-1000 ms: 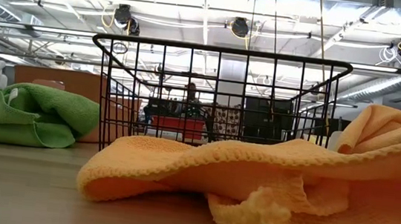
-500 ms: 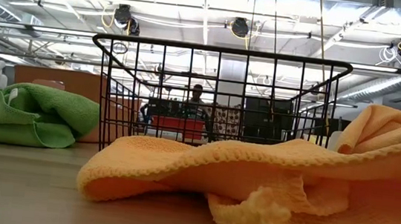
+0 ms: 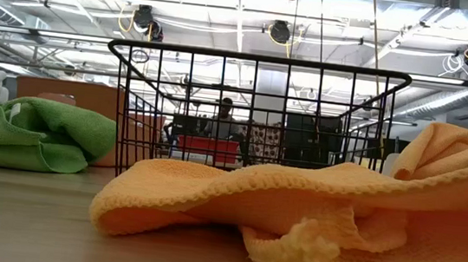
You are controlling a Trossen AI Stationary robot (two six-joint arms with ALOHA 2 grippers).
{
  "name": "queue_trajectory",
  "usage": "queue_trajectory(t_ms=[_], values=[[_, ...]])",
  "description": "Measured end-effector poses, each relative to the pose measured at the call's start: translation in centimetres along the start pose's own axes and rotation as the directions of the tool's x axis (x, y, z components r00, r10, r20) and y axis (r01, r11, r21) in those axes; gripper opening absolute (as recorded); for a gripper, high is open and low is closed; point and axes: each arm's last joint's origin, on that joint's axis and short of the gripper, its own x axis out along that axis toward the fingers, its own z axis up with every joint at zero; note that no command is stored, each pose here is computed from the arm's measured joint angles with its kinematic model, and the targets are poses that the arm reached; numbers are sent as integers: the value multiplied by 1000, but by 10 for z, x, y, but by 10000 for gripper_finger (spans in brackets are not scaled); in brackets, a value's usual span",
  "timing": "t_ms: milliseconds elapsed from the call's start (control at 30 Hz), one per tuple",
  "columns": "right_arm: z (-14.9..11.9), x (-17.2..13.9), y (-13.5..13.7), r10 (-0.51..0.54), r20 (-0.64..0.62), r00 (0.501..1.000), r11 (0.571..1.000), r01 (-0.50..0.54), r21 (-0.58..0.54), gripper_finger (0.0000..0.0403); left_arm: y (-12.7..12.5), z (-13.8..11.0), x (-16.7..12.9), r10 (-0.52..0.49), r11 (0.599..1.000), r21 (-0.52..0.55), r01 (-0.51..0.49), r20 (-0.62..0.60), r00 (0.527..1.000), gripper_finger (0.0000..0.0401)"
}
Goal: Sort microfiber towel by color & place in baskets
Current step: Put the yellow microfiber towel into the white bin
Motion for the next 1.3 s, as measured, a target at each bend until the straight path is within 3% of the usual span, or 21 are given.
queue_trajectory(t_ms=[233, 300, 467, 633, 800, 900, 1067, 1300], values=[[-1, 0, 0, 1, -11, 1000, 1000, -1, -21, 50, 0, 0, 0, 0, 1000, 3, 0, -3, 1000, 17], [-1, 0, 0, -2, -11, 1000, 999, 2, -39, 19, 0, 0, 0, 0, 1000, 4, 0, -4, 1000, 27], [-1, 0, -1, -23, -10, 1000, 998, 23, -58, 28, -4, -2, -3, -9, 1000, 19, 9, -20, 1000, 68], [5, -7, -11, -66, -32, 997, 993, 62, -102, 10, -14, -12, -13, -17, 996, 86, 25, -94, 995, 136], [19, -20, -33, -117, -55, 992, 989, 111, -97, 11, -13, -32, -23, 116, 985, 151, -84, -224, 968, 183], [29, -29, -54, -169, -76, 983, 982, 161, -98, 11, -8, -41, -28, 204, 972, 169, -162, -274, 940, 188], [39, -45, -102, -273, -163, 948, 962, 266, -64, 11, -4, -48, -31, 237, 967, 165, -192, -320, 917, 189], [38, -85, -179, -467, -342, 815, 871, 491, -19, 11, -3, -47, -31, 275, 947, 249, -204, -295, 915, 189]])
